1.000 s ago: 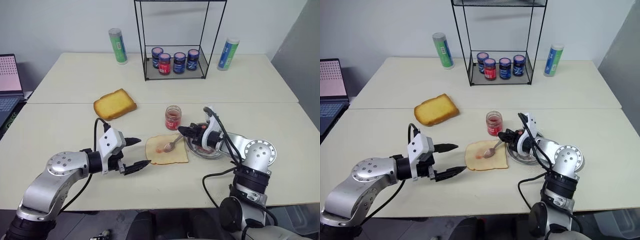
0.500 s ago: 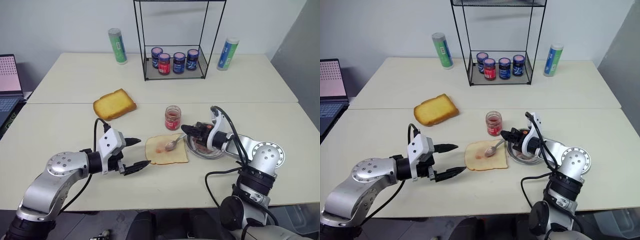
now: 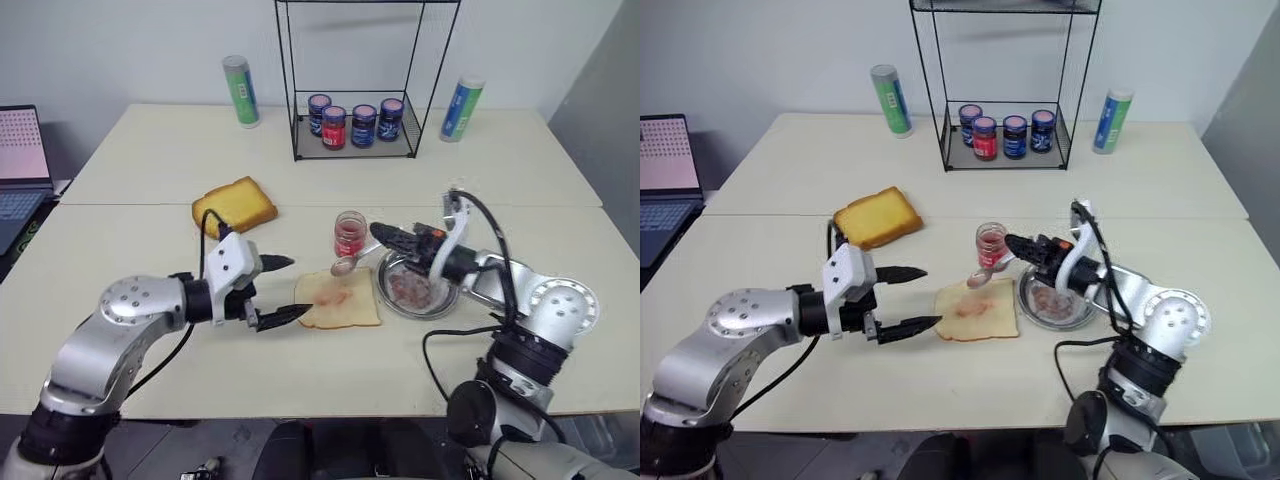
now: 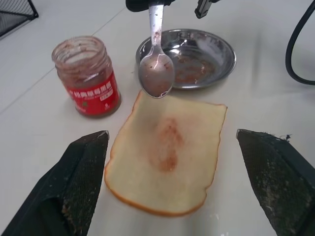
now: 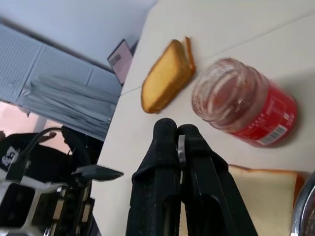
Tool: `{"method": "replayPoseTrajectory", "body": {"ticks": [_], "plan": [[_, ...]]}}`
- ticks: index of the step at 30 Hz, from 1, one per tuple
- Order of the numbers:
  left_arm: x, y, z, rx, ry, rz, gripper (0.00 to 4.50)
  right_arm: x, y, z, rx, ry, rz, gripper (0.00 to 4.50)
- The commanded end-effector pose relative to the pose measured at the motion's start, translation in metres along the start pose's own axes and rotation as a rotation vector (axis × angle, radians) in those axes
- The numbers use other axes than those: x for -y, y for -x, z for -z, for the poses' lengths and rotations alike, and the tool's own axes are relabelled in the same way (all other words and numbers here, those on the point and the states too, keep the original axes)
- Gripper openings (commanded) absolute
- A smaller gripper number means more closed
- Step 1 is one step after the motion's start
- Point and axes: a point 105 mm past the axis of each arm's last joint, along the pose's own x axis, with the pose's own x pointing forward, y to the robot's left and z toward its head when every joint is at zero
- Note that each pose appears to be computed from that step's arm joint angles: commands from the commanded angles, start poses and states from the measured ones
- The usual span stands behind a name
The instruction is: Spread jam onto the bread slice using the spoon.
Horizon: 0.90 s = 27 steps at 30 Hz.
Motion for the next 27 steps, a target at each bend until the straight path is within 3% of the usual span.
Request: {"method": "replayPoseTrajectory", "body": {"ticks": [1, 7, 17, 27], "plan": [[0.009, -0.018, -0.015, 0.032, -0.038, 0.084, 4.35, 0.009, 0.028, -0.017, 0.082, 0.065, 0.072, 0.08], [0.016, -0.049, -0.015, 0.029, -0.096, 0.150, 4.35, 0.038, 0.060, -0.027, 0.151, 0.087, 0.225, 0.08], [0.019, -0.075, -0.006, 0.045, -0.092, 0.164, 4.35, 0.088, 0.054, -0.015, 0.144, -0.017, 0.306, 0.08], [0.022, -0.075, -0.005, 0.056, -0.081, 0.159, 4.35, 0.127, 0.069, -0.024, 0.172, -0.050, 0.356, 2.19]]}}
